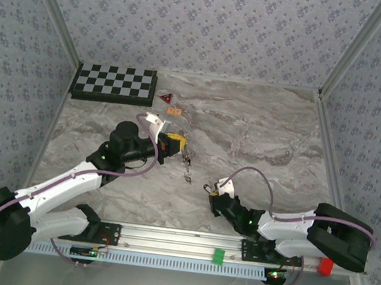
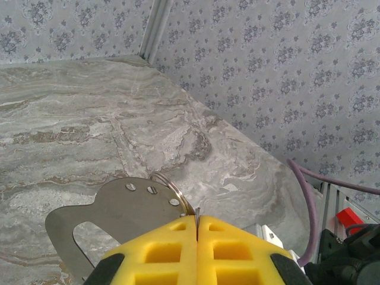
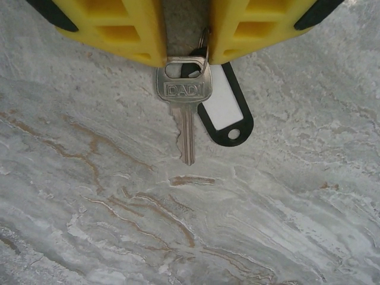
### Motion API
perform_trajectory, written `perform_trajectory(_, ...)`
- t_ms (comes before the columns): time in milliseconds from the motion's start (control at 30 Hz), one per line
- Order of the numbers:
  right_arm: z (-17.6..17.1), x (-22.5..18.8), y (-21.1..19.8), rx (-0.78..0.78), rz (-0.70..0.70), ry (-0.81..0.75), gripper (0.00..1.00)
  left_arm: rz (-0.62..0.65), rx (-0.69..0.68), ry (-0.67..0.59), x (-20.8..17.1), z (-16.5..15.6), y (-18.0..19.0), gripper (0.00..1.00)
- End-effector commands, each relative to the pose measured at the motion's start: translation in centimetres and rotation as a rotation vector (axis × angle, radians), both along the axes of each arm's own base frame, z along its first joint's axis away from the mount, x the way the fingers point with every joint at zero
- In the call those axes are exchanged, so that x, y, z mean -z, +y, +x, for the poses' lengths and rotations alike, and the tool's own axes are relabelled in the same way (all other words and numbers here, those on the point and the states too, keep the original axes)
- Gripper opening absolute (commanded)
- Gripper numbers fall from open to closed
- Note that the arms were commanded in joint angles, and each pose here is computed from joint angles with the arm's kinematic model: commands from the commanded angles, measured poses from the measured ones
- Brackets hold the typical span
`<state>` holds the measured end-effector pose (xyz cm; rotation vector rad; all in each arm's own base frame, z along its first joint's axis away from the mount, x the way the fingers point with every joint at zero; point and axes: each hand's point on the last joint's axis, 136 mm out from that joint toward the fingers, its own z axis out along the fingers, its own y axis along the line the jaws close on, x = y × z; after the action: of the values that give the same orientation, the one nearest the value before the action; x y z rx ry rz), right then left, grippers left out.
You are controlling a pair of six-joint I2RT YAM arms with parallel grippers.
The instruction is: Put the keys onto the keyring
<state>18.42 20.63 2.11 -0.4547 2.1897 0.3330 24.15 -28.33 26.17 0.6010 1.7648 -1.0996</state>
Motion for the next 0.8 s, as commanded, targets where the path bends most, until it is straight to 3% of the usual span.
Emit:
perform_trajectory(0,0.3,-0.4,1.0,-0.005,0.012,-0.003,0.2,-0.05,0.005,-0.059,-2.3,-0.2,-0.2,0.0)
perform_trajectory(233,0.2,-0.8,0.9,-0.005,-0.009,0.006,0.01,-0.048,0.005,-0.061,-2.3,-0.2,-0.2,0.0)
perform_trajectory(400,-0.1,-1.4,0.6,-0.025,-0.045,0.064,0.0,-0.048,0.006,-0.059,-2.3,-0.2,-0.2,0.0)
perform_trajectory(767,-0.8,-1.3,-0.3,-0.079,-0.093,0.393,0.0,-0.048,0.009,-0.06,-2.3,-0.2,-0.2,0.0)
